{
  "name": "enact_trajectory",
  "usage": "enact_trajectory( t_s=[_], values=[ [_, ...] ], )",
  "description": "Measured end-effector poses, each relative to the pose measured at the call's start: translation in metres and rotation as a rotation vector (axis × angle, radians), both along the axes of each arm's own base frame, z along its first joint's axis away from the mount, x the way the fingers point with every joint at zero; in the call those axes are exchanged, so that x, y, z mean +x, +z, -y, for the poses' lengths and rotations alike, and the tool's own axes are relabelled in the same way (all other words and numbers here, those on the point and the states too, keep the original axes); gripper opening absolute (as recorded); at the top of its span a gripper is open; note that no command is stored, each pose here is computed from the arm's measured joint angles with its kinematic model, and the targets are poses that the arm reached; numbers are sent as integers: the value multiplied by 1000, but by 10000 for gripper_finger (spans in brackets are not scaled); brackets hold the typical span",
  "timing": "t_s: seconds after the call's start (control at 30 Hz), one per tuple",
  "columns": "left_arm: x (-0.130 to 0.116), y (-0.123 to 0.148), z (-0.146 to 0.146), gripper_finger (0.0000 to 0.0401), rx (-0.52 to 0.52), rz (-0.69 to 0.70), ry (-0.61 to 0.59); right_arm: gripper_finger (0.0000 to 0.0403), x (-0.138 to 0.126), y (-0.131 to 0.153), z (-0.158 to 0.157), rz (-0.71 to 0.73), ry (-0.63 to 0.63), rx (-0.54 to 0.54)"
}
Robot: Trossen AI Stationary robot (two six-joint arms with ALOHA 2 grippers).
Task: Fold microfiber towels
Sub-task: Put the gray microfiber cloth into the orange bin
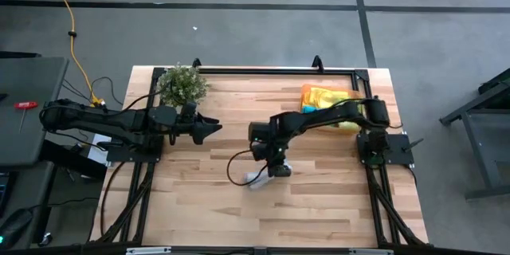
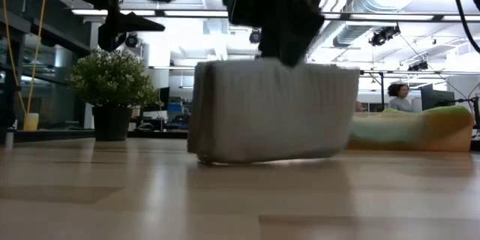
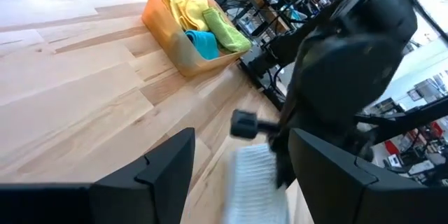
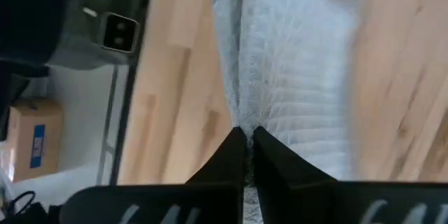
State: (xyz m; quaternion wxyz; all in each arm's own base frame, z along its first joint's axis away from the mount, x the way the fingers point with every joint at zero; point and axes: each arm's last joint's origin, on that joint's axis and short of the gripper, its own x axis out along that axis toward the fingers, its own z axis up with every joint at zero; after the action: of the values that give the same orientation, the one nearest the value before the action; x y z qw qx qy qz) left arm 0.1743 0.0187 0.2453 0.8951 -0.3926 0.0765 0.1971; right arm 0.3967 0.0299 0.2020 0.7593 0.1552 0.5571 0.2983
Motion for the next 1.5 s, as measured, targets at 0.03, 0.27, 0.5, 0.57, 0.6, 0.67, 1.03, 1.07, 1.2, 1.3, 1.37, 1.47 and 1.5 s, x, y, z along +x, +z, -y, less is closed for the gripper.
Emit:
enact_trajectory(
  t_s=[0.03, 0.27, 0.5, 0.57, 0.6, 0.67, 1.03, 1.07, 1.2, 1.3, 1.37, 1.47, 1.5],
  values=[
    [0, 0, 0, 223, 2, 2, 0, 0, -3, 7, 2, 10, -4, 7],
    [0, 0, 0, 223, 5, 3, 11, 0, -28, 59, 28, 27, -65, 177],
    [0, 0, -1, 223, 5, 4, 15, 0, -65, 96, 60, -3, -160, 235],
    [0, 1, -1, 223, 5, 6, 16, 0, -75, 106, 69, 4, -195, 233],
    [0, 0, -1, 223, 5, 5, 16, 0, -81, 111, 73, 7, -211, 233],
    [0, 1, -1, 223, 5, 6, 16, 0, -92, 120, 80, -2, -244, 229],
    [0, 1, -1, 223, -3, 13, 18, 0, -164, 148, 100, -22, -409, 128],
    [0, 1, -1, 223, -3, 13, 18, 0, -173, 143, 100, -33, -437, 120],
    [0, 1, -1, 223, -21, 19, 24, 0, -213, 120, 100, -62, -538, 98],
    [0, 1, -1, 223, -25, 21, 29, 0, -236, 111, 104, -35, -617, 71],
    [0, 1, -1, 223, -26, 21, 30, 0, -247, 107, 110, -10, -667, 38],
    [0, 1, -1, 223, -32, 23, 32, 0, -256, 105, 126, 41, -752, -20],
    [0, 1, -1, 223, -42, 26, 34, 0, -257, 105, 132, 55, -780, -49]
  ],
)
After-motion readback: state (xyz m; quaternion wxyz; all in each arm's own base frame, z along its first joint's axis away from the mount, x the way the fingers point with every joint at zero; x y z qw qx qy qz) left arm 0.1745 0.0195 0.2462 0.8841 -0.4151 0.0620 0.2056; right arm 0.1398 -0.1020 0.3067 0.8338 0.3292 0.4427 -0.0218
